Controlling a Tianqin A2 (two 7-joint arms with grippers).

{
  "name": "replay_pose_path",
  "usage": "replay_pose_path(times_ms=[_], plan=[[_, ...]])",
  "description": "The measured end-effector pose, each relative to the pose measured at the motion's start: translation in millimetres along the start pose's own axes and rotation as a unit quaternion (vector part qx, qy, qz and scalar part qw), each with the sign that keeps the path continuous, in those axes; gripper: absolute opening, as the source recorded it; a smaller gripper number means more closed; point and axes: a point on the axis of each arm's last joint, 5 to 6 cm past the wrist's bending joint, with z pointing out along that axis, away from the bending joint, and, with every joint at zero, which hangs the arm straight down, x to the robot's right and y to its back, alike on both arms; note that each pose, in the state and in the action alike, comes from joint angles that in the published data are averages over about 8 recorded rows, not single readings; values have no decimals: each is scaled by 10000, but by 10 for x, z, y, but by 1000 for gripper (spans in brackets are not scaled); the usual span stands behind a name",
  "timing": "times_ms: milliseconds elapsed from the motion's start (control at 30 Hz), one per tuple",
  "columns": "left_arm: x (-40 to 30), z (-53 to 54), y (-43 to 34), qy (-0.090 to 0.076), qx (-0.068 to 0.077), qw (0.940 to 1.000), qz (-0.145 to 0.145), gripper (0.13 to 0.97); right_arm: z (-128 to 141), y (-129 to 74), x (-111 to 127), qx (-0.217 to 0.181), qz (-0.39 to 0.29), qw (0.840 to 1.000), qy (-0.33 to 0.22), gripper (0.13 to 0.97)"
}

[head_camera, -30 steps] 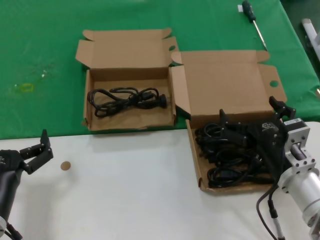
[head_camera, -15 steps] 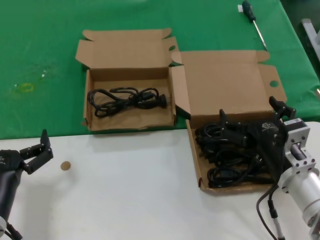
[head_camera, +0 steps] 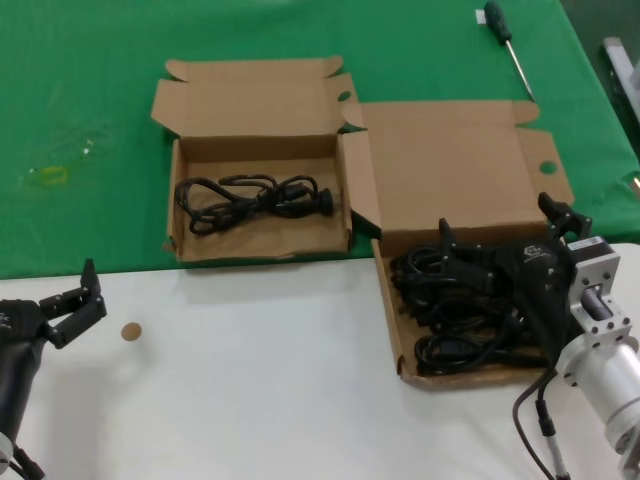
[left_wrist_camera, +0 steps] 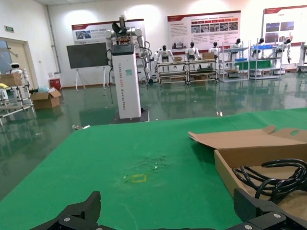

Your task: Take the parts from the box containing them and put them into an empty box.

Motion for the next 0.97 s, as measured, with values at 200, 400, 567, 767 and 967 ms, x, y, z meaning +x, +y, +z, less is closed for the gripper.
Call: replay_pose_path(times_ms=[200, 400, 567, 767, 967], plan=[[0, 0, 0, 0, 0, 10000, 0, 966, 0, 0, 0, 0, 0, 10000, 0, 966], [0, 0, 0, 0, 0, 10000, 0, 966, 0, 0, 0, 0, 0, 10000, 0, 966], [0, 0, 0, 0, 0, 10000, 0, 966, 0, 0, 0, 0, 0, 10000, 0, 966], [0, 0, 0, 0, 0, 10000, 0, 966, 0, 0, 0, 0, 0, 10000, 0, 966], [0, 0, 0, 0, 0, 10000, 0, 966, 0, 0, 0, 0, 0, 10000, 0, 966]])
